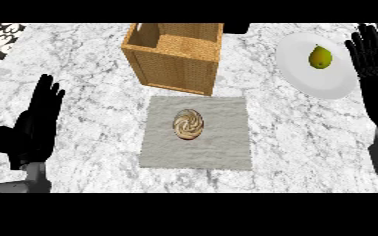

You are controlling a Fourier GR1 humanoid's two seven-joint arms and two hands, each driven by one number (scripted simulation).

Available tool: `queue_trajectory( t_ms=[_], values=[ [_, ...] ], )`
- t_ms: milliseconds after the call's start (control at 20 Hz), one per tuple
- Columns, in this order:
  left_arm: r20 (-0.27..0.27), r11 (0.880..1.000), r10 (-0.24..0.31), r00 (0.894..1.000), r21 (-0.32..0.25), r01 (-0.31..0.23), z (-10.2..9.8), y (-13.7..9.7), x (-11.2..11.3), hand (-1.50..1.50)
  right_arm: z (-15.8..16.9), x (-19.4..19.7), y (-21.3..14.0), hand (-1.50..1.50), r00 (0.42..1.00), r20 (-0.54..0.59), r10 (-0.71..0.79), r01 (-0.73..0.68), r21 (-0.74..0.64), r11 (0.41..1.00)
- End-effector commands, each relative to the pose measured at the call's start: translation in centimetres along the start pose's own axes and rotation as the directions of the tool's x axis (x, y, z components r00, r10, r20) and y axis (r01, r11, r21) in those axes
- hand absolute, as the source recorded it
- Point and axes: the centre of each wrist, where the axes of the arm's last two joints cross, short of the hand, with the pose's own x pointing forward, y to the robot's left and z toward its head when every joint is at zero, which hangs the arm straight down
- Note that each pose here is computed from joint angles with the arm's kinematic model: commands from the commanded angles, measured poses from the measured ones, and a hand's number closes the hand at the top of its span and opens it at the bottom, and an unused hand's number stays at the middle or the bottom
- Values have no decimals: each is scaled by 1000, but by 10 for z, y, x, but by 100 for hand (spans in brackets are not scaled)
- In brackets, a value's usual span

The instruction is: Pick the cupcake from the placemat and place it in the basket

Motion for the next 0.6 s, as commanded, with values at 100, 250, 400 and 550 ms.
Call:
queue_trajectory(
  t_ms=[100,250,400,550],
  values=[
    [140,976,-105,985,-178,129,-9,-23,14,0,7,2,83,150,995,-90,-48,43,-53,998],
    [277,889,-183,943,-363,279,-10,-30,31,0,15,-3,123,150,979,-189,-72,51,-113,992],
    [228,864,-139,964,-447,231,-8,-49,27,0,22,28,222,150,994,45,-102,97,102,990],
    [242,850,-130,962,-472,234,-11,-52,25,0,37,18,261,-150,997,44,63,-65,28,998]
  ],
)
